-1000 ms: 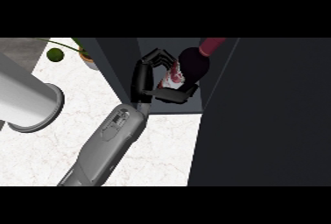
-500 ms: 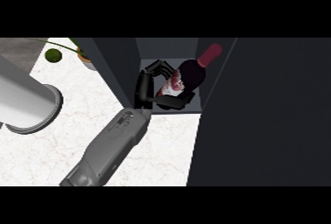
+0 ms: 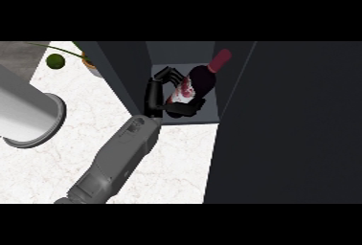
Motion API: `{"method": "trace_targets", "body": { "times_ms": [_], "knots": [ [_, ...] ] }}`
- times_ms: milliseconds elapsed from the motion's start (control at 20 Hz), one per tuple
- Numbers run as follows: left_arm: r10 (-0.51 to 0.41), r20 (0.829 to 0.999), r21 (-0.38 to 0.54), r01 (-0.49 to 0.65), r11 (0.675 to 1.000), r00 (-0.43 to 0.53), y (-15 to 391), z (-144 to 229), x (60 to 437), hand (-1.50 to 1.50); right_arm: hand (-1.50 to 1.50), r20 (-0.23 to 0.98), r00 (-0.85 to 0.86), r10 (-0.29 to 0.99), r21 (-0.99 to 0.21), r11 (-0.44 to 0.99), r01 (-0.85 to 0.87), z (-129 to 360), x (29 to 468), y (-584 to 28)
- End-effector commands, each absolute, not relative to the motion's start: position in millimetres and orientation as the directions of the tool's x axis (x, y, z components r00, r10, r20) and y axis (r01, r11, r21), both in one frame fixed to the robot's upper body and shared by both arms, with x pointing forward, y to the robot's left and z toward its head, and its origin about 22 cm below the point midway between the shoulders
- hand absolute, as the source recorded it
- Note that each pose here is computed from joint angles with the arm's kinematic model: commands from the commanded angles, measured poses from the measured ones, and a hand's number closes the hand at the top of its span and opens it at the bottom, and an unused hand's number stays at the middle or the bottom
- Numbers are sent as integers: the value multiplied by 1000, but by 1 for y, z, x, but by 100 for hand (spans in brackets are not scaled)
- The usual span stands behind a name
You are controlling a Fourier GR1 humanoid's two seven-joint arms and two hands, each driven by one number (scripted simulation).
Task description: Pick up the wine, place it into the cabinet and close the cabinet
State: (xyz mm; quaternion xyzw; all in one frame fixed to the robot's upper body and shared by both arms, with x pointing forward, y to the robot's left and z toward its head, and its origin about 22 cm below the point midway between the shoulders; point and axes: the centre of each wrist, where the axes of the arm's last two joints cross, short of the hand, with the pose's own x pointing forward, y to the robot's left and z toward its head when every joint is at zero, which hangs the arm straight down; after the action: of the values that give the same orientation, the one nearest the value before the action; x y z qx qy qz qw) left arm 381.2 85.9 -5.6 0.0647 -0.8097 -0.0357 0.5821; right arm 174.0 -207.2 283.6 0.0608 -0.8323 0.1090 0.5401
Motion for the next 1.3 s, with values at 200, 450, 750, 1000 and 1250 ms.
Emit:
{"method": "trace_targets", "body": {
  "times_ms": [200,450,750,1000,1250],
  "knots": [
    [-67,952,34,-116,993,-298,93,-1,396,150,-150,905,-425,-24,-102,957,-272,293,171,-214],
    [-56,958,19,-133,991,-283,106,-15,396,150,-150,914,-405,-33,-93,953,-289,291,165,-203],
    [-48,963,12,-136,991,-265,103,4,413,150,-150,907,-418,-43,-85,956,-281,285,172,-208],
    [-192,938,135,-207,969,-290,99,18,422,150,-150,906,-422,-41,-100,947,-306,283,170,-203],
    [-285,923,220,-252,942,-260,118,20,428,150,-150,905,-422,-51,-90,948,-306,280,168,-206]
  ]
}}
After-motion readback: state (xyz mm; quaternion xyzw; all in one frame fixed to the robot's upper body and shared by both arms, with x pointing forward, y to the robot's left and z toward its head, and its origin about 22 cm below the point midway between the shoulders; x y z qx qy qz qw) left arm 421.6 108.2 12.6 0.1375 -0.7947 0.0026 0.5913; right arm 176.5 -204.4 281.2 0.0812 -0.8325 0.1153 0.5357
